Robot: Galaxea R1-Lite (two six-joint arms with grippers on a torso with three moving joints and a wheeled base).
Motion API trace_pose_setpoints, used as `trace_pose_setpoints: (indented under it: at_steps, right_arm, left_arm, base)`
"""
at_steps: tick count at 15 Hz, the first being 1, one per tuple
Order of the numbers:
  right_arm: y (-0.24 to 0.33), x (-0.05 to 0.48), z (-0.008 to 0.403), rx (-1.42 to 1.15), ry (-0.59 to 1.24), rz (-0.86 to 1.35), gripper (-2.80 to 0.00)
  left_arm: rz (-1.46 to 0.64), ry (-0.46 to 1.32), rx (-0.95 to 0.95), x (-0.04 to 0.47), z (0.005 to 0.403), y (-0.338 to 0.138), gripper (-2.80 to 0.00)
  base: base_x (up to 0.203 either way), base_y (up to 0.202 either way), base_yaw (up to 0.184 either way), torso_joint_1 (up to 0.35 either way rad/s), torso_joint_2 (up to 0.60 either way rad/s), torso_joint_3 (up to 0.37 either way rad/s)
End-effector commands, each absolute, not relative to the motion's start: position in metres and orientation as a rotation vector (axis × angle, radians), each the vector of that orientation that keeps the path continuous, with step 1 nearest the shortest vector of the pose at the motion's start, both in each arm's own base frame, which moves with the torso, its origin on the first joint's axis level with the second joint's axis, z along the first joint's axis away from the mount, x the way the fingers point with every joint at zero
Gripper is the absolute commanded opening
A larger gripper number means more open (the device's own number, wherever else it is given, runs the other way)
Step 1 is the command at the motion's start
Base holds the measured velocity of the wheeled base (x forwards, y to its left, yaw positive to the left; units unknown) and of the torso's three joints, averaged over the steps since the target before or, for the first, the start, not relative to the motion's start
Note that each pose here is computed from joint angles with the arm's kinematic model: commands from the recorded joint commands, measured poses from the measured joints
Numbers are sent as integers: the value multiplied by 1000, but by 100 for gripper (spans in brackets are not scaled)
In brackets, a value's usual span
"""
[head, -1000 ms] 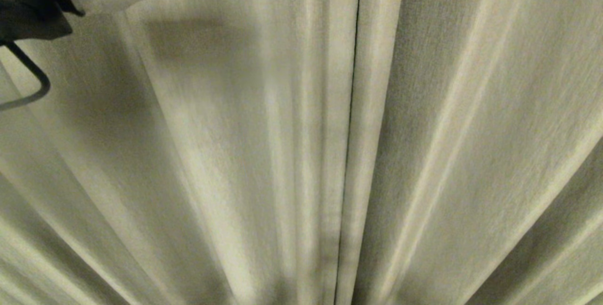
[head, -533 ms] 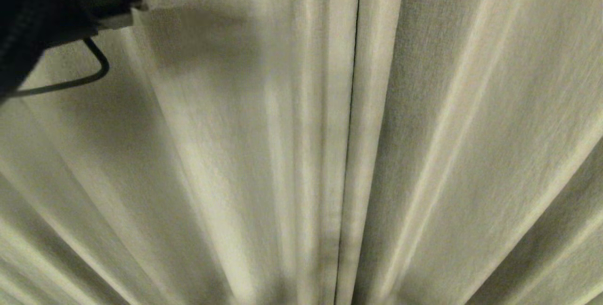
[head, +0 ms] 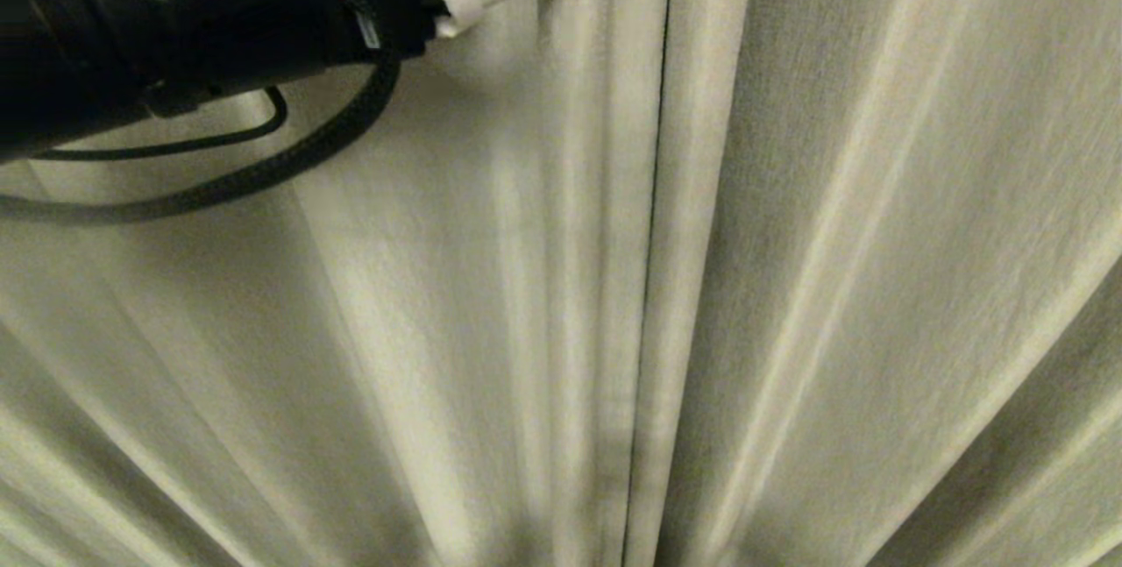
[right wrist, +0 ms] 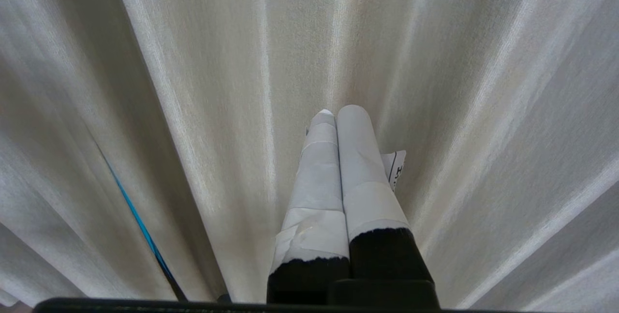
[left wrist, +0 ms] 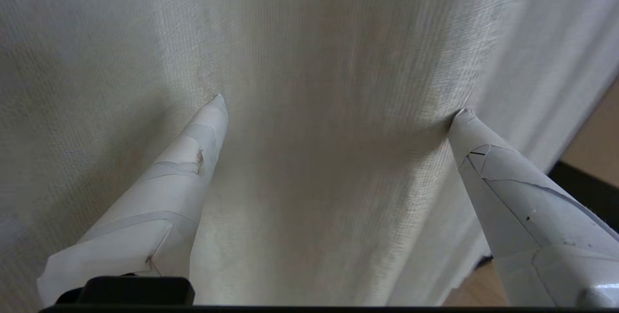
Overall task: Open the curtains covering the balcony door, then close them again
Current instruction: Pull the outer curtains open on both sides
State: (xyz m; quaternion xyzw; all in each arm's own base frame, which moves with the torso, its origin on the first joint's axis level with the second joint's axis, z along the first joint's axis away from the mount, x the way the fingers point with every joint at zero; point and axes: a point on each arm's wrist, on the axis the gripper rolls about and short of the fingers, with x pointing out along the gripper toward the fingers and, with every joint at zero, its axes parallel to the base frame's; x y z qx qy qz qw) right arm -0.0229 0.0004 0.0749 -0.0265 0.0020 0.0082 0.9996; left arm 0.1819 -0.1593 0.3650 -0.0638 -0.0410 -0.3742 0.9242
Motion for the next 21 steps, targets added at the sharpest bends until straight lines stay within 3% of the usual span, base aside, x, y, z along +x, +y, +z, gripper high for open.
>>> trace_pose_setpoints:
  at_steps: [1,12,21]
  right_arm:
    - [0,-23,75,-54,6,17,-280]
    - [0,-23,75,-54,6,17,-280]
    - [0,-23,75,-54,6,17,-280]
  left_arm:
    - [-756,-70,-129,184,363,-173,0]
    - [-745,4,-94,155,361,-183,0]
    - [-533,39,32,194,340,-206,0]
  base:
    - [0,0,0,0,0,0]
    - [0,0,0,0,0,0]
    - [0,0,0,0,0,0]
